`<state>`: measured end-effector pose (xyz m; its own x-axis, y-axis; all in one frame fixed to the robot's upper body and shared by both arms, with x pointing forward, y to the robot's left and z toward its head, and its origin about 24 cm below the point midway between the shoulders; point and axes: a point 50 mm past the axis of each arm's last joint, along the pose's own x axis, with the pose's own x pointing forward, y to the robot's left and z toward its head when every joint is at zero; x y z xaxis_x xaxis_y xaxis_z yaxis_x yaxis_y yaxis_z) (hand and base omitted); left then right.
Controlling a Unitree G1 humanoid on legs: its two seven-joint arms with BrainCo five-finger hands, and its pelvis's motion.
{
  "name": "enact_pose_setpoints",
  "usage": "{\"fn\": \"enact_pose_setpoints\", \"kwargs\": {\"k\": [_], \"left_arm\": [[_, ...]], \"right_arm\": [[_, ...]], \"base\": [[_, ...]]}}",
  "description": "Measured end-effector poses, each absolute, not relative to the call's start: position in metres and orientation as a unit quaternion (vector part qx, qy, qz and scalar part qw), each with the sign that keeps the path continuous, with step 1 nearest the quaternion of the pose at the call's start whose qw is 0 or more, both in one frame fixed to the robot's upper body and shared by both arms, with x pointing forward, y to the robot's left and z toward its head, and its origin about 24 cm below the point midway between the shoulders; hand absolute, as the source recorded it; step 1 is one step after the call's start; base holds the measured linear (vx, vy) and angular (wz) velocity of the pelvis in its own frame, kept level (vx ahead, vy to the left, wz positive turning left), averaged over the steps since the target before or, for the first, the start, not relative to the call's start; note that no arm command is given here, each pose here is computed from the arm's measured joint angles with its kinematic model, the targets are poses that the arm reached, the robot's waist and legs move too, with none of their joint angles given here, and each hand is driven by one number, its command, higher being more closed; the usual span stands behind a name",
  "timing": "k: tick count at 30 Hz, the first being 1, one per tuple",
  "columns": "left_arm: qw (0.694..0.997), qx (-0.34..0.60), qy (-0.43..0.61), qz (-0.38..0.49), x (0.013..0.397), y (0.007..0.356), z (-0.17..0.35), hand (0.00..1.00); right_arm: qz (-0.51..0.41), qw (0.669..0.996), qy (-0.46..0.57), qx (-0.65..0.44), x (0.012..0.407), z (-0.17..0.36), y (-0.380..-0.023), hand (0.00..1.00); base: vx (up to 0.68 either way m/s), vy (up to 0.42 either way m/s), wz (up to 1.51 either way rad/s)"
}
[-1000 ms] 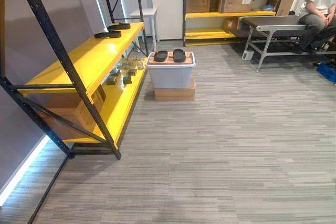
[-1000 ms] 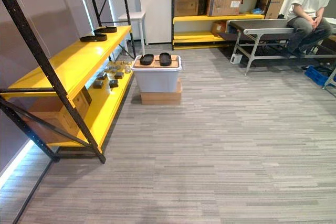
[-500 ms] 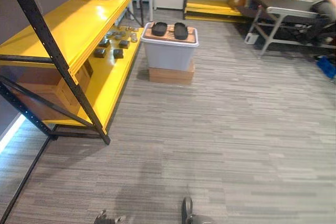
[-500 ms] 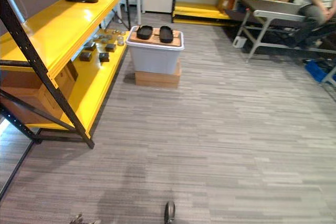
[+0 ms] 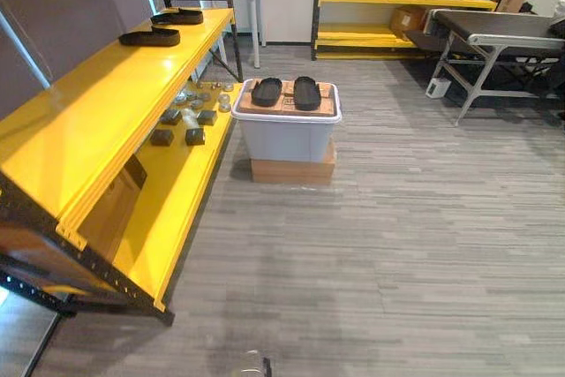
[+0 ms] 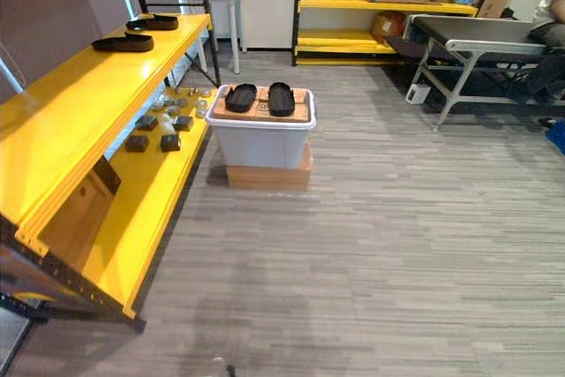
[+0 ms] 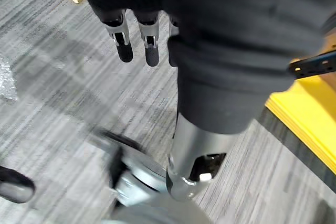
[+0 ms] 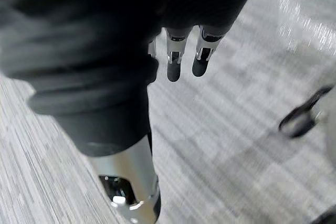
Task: Walk over and take plastic housings, then place them on the shelf
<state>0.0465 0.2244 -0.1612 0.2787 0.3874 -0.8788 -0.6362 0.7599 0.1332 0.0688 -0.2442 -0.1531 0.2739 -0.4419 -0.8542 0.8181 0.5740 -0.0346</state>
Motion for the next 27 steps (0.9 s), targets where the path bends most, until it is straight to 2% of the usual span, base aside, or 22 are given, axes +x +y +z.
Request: {"fn": "enact_pose_setpoints", "kwargs": {"k": [4,5,7,10,13,15,18,20,22,24,27], "left_arm": [[0.774,-0.133,0.506,0.356,0.040,0.236,-0.161,0.00],[0.775,-0.132,0.506,0.356,0.040,0.237,-0.161,0.00],[0.777,-0.136,0.504,0.352,0.045,0.234,-0.161,0.00],[0.795,-0.152,0.480,0.339,0.072,0.229,-0.159,0.00],[0.816,-0.168,0.446,0.327,0.107,0.225,-0.152,0.00],[0.816,-0.175,0.445,0.325,0.110,0.219,-0.152,0.00],[0.794,-0.187,0.469,0.338,0.086,0.209,-0.160,0.00],[0.788,-0.197,0.466,0.352,0.084,0.211,-0.160,0.00],[0.767,-0.214,0.463,0.388,0.070,0.219,-0.161,0.00],[0.750,-0.201,0.480,0.408,0.044,0.227,-0.163,0.00],[0.725,-0.197,0.518,0.409,0.011,0.220,-0.167,0.00]], "right_arm": [[-0.446,0.722,0.464,0.254,0.045,-0.163,-0.233,0.00],[-0.445,0.719,0.468,0.257,0.044,-0.164,-0.231,0.00],[-0.417,0.736,0.476,0.240,0.050,-0.164,-0.227,0.00],[-0.398,0.745,0.487,0.222,0.043,-0.164,-0.225,0.00],[-0.421,0.735,0.482,0.225,0.032,-0.162,-0.230,0.00],[-0.448,0.713,0.490,0.226,0.011,-0.163,-0.234,0.00],[-0.467,0.693,0.506,0.214,-0.013,-0.161,-0.240,0.00],[-0.466,0.698,0.496,0.221,-0.005,-0.161,-0.240,0.00],[-0.464,0.704,0.486,0.231,0.006,-0.162,-0.240,0.00],[-0.453,0.708,0.489,0.234,0.013,-0.163,-0.234,0.00],[-0.443,0.717,0.486,0.231,0.022,-0.163,-0.236,0.00]], "base": [[0.83,0.263,0.31],[0.81,0.239,-0.06],[0.86,0.188,-0.15],[0.61,-0.006,0.21],[0.69,-0.199,0.79],[0.74,-0.316,0.64],[0.80,-0.313,0.62],[0.68,-0.247,0.28],[0.64,-0.189,-0.01],[0.61,-0.097,-0.28],[0.69,-0.023,-0.70]]}}
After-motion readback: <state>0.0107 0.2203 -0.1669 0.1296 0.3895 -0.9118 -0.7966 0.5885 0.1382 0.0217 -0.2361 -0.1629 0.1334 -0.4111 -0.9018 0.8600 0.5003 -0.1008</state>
